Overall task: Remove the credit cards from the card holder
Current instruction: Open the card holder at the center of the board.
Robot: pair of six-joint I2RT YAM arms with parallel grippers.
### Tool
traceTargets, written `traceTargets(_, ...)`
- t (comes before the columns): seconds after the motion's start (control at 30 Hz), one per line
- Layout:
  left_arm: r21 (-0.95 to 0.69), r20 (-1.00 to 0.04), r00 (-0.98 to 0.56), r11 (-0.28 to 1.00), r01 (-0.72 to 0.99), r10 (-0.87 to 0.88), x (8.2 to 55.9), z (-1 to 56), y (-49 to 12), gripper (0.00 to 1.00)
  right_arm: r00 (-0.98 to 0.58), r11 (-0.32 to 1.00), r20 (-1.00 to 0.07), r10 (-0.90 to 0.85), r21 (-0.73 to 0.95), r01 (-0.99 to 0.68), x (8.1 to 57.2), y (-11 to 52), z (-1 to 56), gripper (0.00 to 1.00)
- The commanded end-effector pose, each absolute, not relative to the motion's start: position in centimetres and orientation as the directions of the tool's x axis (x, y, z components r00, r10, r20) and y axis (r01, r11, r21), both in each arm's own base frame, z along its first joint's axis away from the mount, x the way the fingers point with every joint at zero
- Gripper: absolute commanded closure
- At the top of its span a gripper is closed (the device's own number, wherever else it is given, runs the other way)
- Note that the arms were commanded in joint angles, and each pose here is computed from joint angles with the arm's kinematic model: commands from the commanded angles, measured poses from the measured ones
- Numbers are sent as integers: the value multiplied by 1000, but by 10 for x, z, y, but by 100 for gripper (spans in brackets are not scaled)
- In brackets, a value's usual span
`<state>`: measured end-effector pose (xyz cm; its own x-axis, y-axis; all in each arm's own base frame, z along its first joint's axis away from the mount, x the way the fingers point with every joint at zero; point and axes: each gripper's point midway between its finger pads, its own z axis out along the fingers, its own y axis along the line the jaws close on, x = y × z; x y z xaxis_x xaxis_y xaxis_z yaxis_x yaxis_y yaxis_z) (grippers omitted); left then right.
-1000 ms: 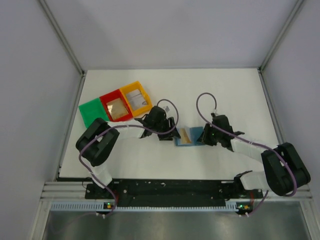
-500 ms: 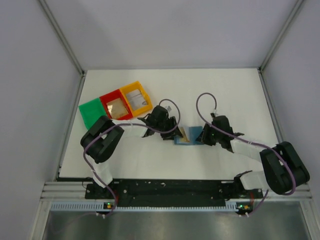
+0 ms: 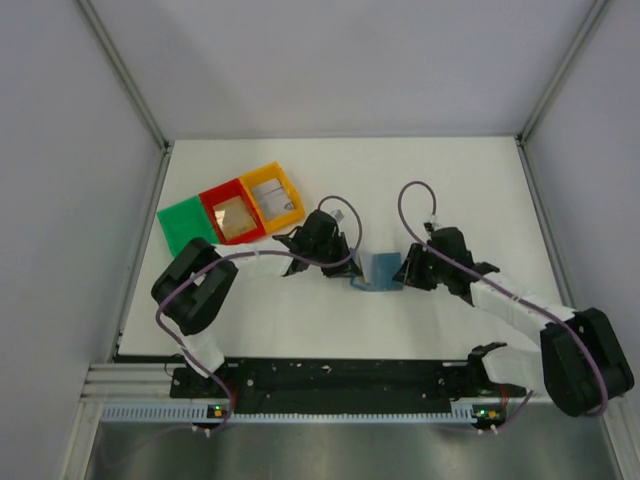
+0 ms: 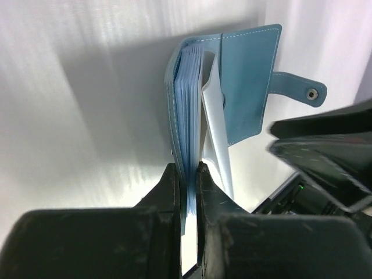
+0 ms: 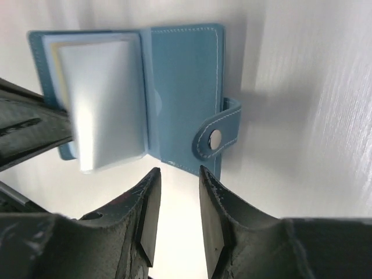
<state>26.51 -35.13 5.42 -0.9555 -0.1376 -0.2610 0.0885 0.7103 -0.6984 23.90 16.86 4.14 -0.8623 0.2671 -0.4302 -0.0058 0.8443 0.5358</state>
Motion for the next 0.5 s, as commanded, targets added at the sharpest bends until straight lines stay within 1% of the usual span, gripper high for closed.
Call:
traceTargets(0.0,-577,-362,-924,808,119,-122,271,68,-323,100,-785,838,-562,262,536,-105,261,170,108,66)
traceTargets(0.1,-479,-422,-901,868,131,-97,274,77,-309,100,-765,780,-597,240,588,-214,260,190,142,65)
traceTargets(0.2,-396,-490,-869,906,152,-69,279,94,-302,100,-765,703,-607,218,641,-308,254,216,159,65)
traceTargets(0.27,-379,-508,-859,911,164,-57,280,103,-302,100,-770,661,-602,209,668,-342,250,231,161,69)
traceTargets(0.33,-385,-515,-856,907,172,-56,280,109,-306,100,-804,626,-560,200,704,-335,243,242,152,73)
traceTargets(0.37,-390,-515,-855,904,175,-57,280,111,-308,100,-798,589,-568,202,721,-365,244,250,156,77)
traceTargets(0.43,-397,-506,-861,900,177,-54,278,110,-314,100,-813,531,-534,230,769,-356,241,259,153,83)
traceTargets(0.47,-404,-496,-867,898,174,-55,277,109,-316,100,-820,508,-523,233,784,-355,241,263,152,88)
